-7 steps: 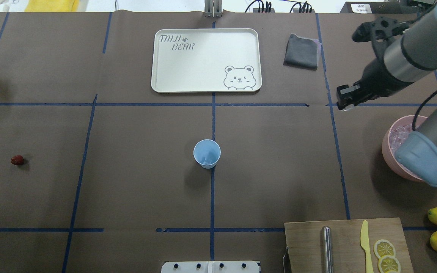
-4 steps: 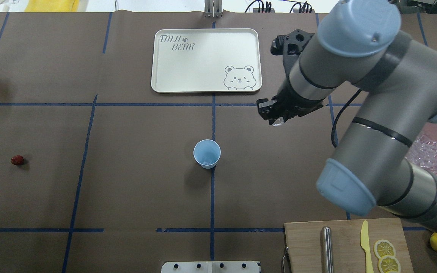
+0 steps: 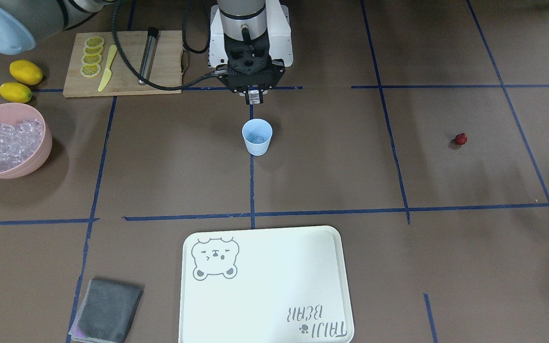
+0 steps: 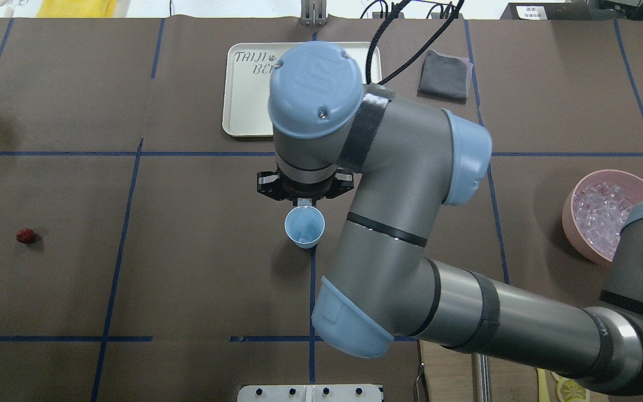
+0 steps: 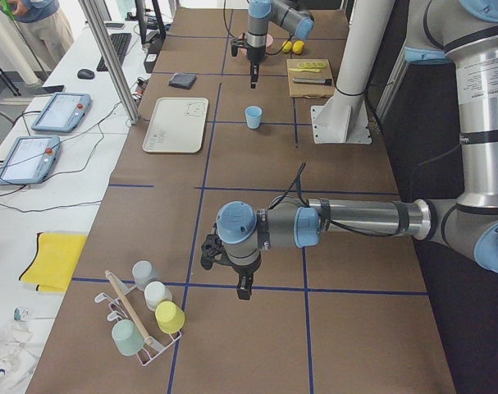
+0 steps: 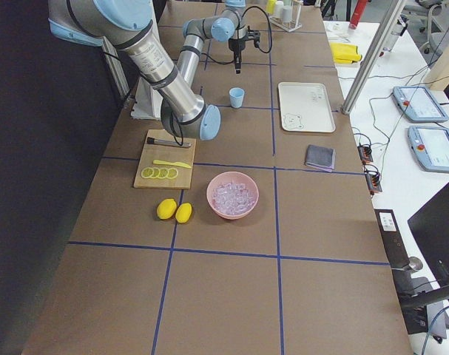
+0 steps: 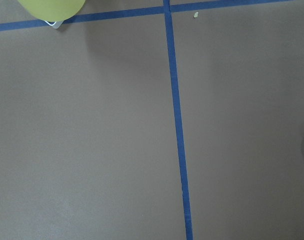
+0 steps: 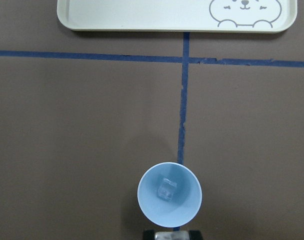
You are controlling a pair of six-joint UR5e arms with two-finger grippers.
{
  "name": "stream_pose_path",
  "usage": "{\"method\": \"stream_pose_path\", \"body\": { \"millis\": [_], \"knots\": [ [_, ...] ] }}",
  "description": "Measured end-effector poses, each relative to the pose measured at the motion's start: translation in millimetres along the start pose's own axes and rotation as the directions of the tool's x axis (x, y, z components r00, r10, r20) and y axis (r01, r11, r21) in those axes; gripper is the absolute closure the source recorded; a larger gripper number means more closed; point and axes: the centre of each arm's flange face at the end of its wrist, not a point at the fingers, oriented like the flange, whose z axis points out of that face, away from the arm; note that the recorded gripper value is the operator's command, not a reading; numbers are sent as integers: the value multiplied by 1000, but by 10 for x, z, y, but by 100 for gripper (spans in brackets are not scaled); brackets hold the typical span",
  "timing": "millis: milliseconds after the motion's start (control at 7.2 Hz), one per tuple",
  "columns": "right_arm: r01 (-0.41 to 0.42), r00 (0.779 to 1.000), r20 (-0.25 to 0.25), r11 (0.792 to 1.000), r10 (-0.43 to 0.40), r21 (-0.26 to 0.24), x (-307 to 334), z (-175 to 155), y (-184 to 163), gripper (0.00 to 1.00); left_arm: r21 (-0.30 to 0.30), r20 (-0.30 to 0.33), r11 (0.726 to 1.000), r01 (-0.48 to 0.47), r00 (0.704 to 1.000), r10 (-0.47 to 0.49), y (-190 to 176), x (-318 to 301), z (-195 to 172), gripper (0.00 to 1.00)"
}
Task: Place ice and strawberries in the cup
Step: 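Carry the ice cube with the right gripper over the blue cup, then open the right gripper to drop the ice cube into the cup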
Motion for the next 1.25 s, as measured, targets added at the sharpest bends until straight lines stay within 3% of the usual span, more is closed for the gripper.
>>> {"method": "stream_pose_path", "body": {
  "millis": [694, 833, 972, 1249],
  "knots": [
    [15, 997, -74, 1000, -14, 22, -74, 583, 27, 100, 0, 0, 1000, 0, 1000, 0, 0, -1, 1, 0],
    [18, 997, -79, 1000, -16, 23, -53, 610, 24, 81, 0, 0, 1000, 0, 1000, 0, 0, -1, 1, 0],
    [19, 997, -81, 1000, -16, 25, -43, 618, 20, 2, 1, 0, 1000, -1, 1000, 1, 0, -1, 0, 0],
    [17, 997, -76, 1000, -14, 27, -18, 605, 29, 0, 1, 0, 1000, -1, 1000, 1, -1, 2, -3, 0]
  ]
}}
